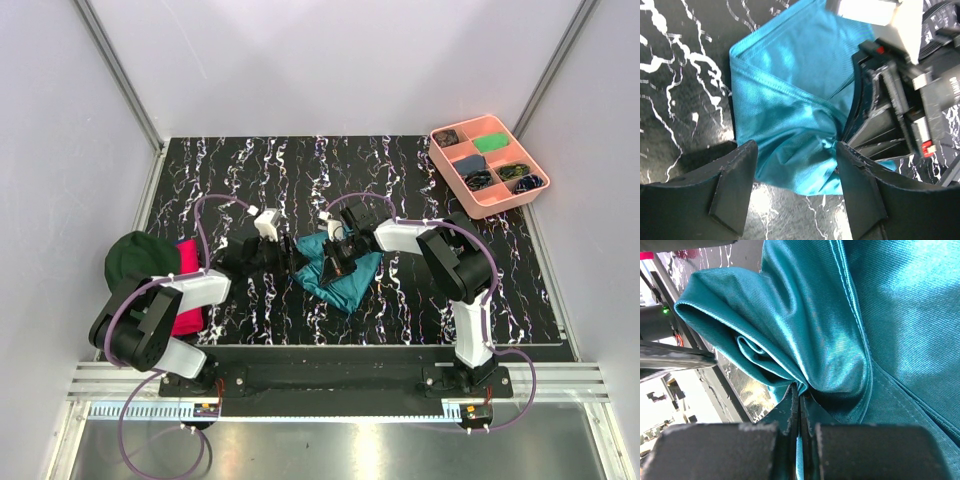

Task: Fold the napkin, place the utensils inside, and roll it up
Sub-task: Roll the napkin with the utensil

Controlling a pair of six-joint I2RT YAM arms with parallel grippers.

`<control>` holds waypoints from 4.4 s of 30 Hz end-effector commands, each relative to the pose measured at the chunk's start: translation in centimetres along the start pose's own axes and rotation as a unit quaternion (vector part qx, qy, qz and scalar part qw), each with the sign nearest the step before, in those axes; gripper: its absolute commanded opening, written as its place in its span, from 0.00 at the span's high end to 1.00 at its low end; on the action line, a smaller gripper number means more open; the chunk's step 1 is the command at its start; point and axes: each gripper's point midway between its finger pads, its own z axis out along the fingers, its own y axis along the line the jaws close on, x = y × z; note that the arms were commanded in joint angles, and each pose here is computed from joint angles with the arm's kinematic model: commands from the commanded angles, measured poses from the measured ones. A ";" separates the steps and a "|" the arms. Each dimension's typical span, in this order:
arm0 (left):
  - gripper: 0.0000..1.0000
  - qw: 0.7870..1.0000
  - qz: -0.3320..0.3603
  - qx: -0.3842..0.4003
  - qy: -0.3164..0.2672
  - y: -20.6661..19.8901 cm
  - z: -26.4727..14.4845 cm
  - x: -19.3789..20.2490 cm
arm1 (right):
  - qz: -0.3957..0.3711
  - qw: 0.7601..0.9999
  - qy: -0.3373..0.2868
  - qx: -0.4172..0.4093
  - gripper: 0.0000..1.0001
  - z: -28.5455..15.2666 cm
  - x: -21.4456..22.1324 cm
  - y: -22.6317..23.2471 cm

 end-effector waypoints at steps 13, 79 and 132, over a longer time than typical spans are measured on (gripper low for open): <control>0.52 0.999 0.018 0.043 -0.028 -1.0 1.4 -0.6 | 0.006 1.000 0.004 0.013 1.00 0.6 0.2 -1.3; 1.00 0.995 -0.001 -0.031 0.100 1.3 2.0 2.4 | 0.020 0.982 -0.102 0.159 0.53 -5.4 4.3 1.2; 1.00 0.980 -0.044 -0.038 0.191 1.1 2.7 4.1 | -0.385 0.836 -0.069 0.383 0.33 0.6 1.2 1.4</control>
